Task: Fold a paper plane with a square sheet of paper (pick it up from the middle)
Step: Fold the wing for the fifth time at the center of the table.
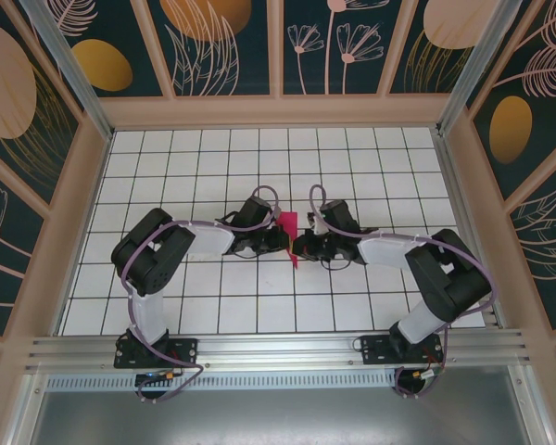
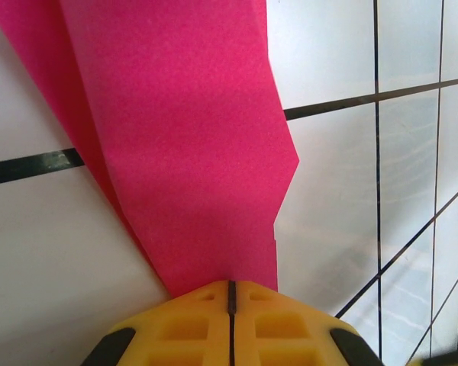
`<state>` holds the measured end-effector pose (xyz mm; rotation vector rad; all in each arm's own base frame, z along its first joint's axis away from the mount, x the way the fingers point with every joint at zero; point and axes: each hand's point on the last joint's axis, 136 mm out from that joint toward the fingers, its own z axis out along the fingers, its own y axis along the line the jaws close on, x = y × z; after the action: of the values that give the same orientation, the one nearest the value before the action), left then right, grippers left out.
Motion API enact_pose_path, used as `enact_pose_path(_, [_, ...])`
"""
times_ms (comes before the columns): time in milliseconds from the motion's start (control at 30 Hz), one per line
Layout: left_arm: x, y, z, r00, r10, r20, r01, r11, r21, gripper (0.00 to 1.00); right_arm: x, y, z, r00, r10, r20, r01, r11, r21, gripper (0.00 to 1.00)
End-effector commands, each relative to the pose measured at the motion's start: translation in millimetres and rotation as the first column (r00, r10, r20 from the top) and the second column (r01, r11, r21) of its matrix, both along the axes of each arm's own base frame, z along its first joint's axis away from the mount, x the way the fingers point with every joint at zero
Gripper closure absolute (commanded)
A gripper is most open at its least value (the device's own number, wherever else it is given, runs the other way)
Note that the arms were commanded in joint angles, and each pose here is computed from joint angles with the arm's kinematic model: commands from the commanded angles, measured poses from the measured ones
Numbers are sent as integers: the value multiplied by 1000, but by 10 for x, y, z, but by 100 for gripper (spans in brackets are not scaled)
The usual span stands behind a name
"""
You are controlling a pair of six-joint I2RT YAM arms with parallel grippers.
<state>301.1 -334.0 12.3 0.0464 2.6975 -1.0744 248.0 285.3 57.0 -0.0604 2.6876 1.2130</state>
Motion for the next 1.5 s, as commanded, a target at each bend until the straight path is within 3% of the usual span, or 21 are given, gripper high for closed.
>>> enact_pose_path(0, [-173, 452, -655, 991, 89, -98, -63, 967, 248, 91, -4, 31, -122, 999, 29, 25, -26, 994, -109, 96])
enact_pose_path(633, [-158, 500, -636, 988, 120, -94, -91, 959, 267, 93, -79, -176, -467, 1000, -6, -24, 0, 970, -241, 100])
enact_pose_path(1033, [-152, 549, -665, 988, 126, -89, -94, 949, 300, 93, -158, -317, -501, 999, -14, -47, 2, 968, -252, 100])
enact_pose_path(1467, [-144, 557, -670, 988, 125, -90, -92, 946, 312, 93, -540, -543, -670, 989, 6, -145, -48, 956, -291, 100])
